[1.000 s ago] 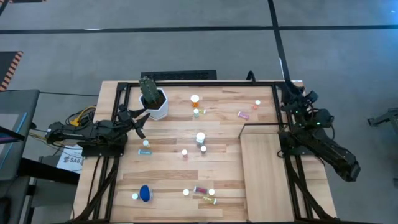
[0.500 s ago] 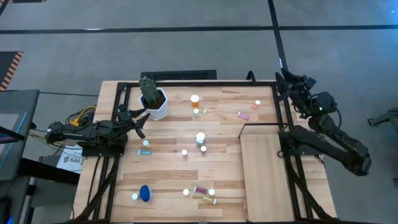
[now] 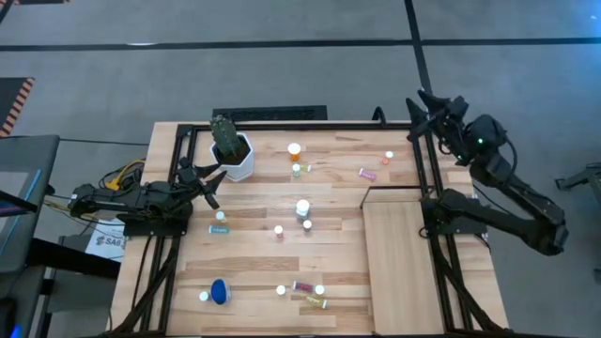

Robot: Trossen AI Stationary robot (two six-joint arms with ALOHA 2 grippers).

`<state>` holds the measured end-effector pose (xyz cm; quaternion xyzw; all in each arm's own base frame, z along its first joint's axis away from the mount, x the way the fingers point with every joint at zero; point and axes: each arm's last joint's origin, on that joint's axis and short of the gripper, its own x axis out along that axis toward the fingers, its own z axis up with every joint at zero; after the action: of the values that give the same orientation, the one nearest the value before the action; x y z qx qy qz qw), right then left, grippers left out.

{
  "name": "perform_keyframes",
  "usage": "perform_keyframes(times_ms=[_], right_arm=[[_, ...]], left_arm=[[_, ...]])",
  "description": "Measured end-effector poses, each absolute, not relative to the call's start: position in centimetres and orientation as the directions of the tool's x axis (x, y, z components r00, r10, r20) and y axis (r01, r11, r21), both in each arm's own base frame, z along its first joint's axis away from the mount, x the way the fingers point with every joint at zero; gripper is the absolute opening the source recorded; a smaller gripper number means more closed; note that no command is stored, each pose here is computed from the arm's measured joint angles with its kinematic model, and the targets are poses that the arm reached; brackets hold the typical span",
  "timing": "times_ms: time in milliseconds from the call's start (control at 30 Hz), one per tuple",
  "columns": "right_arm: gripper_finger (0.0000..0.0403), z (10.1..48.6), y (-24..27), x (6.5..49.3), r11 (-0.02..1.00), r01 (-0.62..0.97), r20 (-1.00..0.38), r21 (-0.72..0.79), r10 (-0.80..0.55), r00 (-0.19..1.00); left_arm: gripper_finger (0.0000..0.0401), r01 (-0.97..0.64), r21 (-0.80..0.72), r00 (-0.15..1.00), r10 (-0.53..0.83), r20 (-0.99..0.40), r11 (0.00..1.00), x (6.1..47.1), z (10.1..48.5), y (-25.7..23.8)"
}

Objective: Pick and place medicine bottles onto shelf by color
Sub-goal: Put the small orange pill bottle on the shelf

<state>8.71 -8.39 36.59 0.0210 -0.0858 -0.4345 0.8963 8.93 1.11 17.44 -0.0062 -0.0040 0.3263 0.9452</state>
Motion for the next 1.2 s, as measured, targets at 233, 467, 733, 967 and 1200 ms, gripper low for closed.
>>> perform_keyframes(times_ms=[233,467,733,967,1200], right_arm=[[0.0249,37.3,-9.1,8.9,0.458,0.880,-0.208,0.128,-0.855,0.475],[0.0249,37.8,-9.7,9.5,0.396,0.914,-0.403,0.089,-0.825,0.397],[0.0249,36.3,-11.6,10.9,0.228,0.961,-0.603,0.158,-0.748,0.277],[0.0249,33.6,-14.4,11.7,0.134,0.990,-0.775,0.041,-0.621,0.116],[0.0249,30.8,-17.2,13.0,0.150,0.989,-0.877,-0.012,-0.477,0.061]], left_arm=[[0.0135,-0.617,-0.015,0.787,0.617,0.004,0.787,8.9,17.4,1.1],[0.0135,-0.617,-0.014,0.787,0.617,0.003,0.787,8.9,17.4,1.1],[0.0135,-0.617,-0.014,0.787,0.617,0.003,0.787,8.9,17.4,1.1],[0.0135,-0.617,-0.014,0.787,0.617,0.003,0.787,8.9,17.4,1.1],[0.0135,-0.617,-0.015,0.787,0.617,0.004,0.787,8.9,17.4,1.1]])
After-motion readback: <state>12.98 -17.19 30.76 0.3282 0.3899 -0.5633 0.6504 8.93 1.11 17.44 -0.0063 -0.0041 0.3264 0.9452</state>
